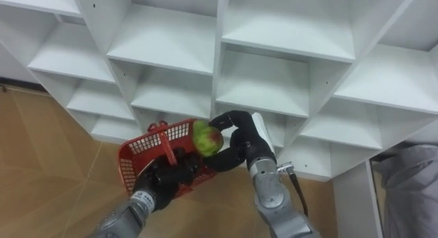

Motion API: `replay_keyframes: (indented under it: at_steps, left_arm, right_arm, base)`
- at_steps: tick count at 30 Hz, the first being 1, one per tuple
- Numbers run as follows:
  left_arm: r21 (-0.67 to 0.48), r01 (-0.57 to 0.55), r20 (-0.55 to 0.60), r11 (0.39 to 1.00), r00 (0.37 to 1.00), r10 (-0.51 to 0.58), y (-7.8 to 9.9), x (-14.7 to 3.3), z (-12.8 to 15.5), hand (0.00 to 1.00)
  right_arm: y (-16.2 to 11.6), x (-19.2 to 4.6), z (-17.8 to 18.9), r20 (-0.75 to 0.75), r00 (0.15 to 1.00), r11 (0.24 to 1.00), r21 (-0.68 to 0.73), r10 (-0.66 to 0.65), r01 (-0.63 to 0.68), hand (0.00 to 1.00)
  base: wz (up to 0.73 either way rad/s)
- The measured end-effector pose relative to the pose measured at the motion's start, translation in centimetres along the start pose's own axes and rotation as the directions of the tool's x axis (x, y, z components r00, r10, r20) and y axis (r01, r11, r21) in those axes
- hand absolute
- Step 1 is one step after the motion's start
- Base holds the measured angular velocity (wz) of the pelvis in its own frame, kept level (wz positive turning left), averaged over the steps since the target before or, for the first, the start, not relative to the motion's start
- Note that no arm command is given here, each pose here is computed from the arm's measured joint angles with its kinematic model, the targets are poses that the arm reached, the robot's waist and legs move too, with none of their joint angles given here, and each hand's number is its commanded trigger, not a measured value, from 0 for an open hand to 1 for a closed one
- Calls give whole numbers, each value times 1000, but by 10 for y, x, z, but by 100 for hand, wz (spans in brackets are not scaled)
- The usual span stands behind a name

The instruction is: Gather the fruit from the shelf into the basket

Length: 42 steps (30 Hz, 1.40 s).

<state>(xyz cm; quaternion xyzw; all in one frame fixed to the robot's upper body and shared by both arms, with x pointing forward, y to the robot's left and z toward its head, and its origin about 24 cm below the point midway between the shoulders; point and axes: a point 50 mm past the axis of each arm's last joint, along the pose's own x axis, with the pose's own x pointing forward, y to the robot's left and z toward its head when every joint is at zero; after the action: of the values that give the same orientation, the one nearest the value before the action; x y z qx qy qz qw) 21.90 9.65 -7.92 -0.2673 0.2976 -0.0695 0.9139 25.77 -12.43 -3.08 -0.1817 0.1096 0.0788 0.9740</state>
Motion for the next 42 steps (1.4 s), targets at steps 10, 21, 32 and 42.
replay_keyframes:
  at_steps: [10,21,32,42]
  left_arm:
    - [3,4,-5,1000,1000,-4,0,0,-1,100]
    - [11,27,-30,1000,999,-27,3,-3,-5,100]
    - [30,72,-55,997,996,-70,1,-4,-7,100]
    - [37,121,-75,992,990,-118,-3,-4,-11,100]
  right_arm:
    - [0,0,-1,-3,1000,1000,-2,-1,1,100]
    - [0,1,-3,-19,1000,1000,-12,21,-21,100]
    - [-5,16,-9,-104,994,998,-38,36,-40,100]
    - [-13,25,-11,-146,989,996,-88,15,-28,100]
  base:
    - [0]
    - [0]
    - [1]
    - [1]
